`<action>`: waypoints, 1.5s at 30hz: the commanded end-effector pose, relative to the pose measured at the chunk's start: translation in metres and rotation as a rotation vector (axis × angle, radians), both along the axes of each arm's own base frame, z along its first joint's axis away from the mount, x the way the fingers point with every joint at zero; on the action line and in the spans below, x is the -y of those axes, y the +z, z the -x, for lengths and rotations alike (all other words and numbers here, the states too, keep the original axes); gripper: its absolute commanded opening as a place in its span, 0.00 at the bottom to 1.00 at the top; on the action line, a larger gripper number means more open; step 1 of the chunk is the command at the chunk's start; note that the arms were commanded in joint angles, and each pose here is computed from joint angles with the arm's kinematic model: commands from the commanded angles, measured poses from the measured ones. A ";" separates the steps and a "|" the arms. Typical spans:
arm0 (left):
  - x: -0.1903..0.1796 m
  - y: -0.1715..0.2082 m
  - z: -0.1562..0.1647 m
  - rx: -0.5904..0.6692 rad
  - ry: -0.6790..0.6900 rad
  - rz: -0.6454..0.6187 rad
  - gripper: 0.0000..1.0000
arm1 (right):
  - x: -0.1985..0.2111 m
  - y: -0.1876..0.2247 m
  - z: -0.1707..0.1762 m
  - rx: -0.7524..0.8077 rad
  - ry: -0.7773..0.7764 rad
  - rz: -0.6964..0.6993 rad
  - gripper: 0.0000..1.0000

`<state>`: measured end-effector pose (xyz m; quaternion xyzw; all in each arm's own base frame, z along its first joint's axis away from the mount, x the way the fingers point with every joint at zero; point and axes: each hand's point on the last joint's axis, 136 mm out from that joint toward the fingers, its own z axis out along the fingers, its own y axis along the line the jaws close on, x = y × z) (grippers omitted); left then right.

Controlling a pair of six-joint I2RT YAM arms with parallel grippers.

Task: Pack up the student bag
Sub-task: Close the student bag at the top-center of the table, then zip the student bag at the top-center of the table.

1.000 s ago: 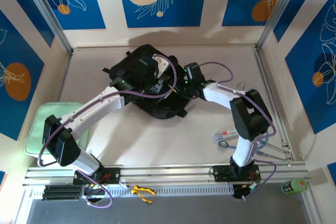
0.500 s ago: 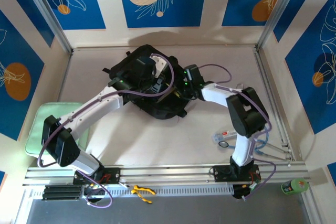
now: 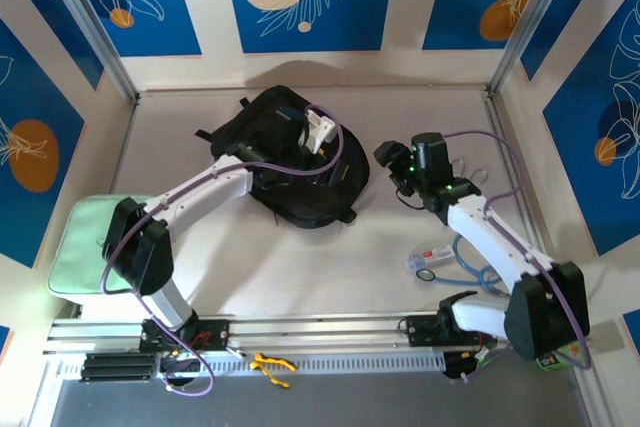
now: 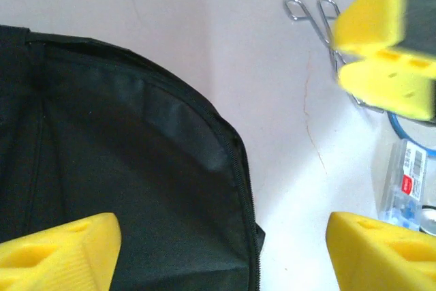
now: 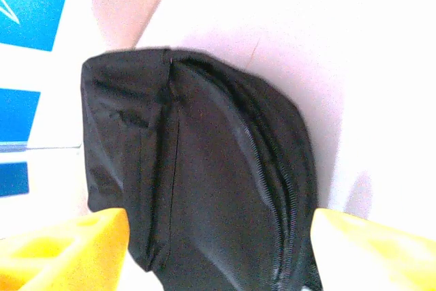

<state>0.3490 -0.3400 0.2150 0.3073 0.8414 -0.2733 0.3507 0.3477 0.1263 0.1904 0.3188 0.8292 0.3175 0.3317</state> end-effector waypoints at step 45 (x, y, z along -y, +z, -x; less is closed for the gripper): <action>-0.205 -0.138 -0.065 -0.574 0.846 0.467 0.13 | -0.069 -0.069 0.057 -0.230 0.288 0.104 0.68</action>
